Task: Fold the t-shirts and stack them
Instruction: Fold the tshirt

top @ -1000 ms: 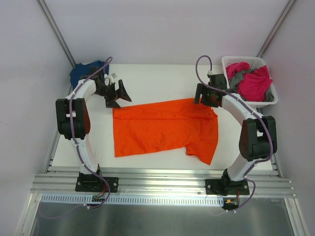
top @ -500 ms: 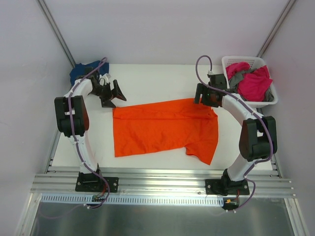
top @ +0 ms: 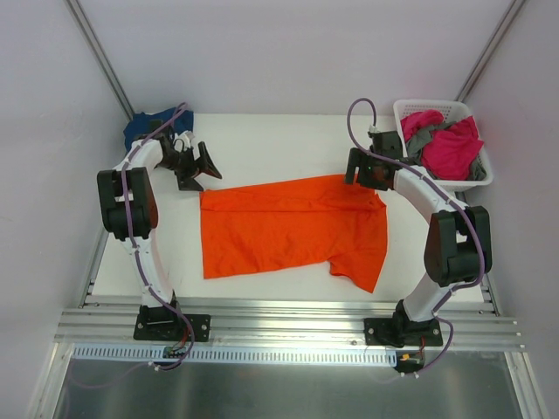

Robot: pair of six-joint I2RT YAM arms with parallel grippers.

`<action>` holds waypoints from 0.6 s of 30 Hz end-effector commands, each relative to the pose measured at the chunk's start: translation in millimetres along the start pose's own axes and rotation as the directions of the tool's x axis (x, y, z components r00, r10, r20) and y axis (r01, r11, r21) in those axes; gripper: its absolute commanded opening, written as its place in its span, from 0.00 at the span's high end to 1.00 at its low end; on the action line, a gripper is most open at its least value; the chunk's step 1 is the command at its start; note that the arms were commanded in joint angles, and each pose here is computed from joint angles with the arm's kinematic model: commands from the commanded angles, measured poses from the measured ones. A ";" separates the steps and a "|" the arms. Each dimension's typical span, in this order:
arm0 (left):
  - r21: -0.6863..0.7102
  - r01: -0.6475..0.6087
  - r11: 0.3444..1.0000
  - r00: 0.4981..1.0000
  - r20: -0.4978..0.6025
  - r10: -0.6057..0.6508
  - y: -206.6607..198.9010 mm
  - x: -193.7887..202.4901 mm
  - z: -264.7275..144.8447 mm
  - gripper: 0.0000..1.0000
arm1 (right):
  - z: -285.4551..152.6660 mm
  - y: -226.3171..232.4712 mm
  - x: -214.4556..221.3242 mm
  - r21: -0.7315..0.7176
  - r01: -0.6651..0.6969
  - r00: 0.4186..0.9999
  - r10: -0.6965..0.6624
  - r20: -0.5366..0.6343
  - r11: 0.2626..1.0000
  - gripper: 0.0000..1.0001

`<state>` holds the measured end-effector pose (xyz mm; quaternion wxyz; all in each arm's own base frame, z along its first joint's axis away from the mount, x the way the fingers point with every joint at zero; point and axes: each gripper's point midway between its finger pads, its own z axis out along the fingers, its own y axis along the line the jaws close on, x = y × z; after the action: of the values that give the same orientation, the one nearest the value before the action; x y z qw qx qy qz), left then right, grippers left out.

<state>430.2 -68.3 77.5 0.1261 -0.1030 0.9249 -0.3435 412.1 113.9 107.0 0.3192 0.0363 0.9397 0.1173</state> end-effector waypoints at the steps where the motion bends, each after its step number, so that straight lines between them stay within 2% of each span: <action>1: -0.013 -0.014 1.000 1.000 0.014 0.015 2.9 -5.7 -5.4 0.11 | -8.2 5.2 -17.8 -0.009 0.007 0.999 -0.007 0.053 1.000 0.20; 6: -0.008 -0.001 1.000 1.000 0.003 0.001 5.5 -2.8 -3.4 0.13 | -7.4 6.2 -20.7 -0.010 0.005 0.998 -0.004 0.056 1.000 0.20; 8: -0.009 0.002 1.000 1.000 0.001 -0.002 7.1 -3.3 -2.5 0.16 | -6.9 6.5 -20.4 -0.008 0.006 0.999 -0.005 0.053 1.000 0.20; 18: -0.009 0.031 0.999 0.999 -0.016 -0.031 12.7 0.8 2.6 0.18 | -8.2 4.8 -18.7 0.000 0.012 0.998 -0.012 0.055 1.000 0.20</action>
<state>429.9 -65.4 68.3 0.1169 -0.1103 0.9257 -0.3423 412.2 113.9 106.9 0.3194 0.0359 0.9397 0.1169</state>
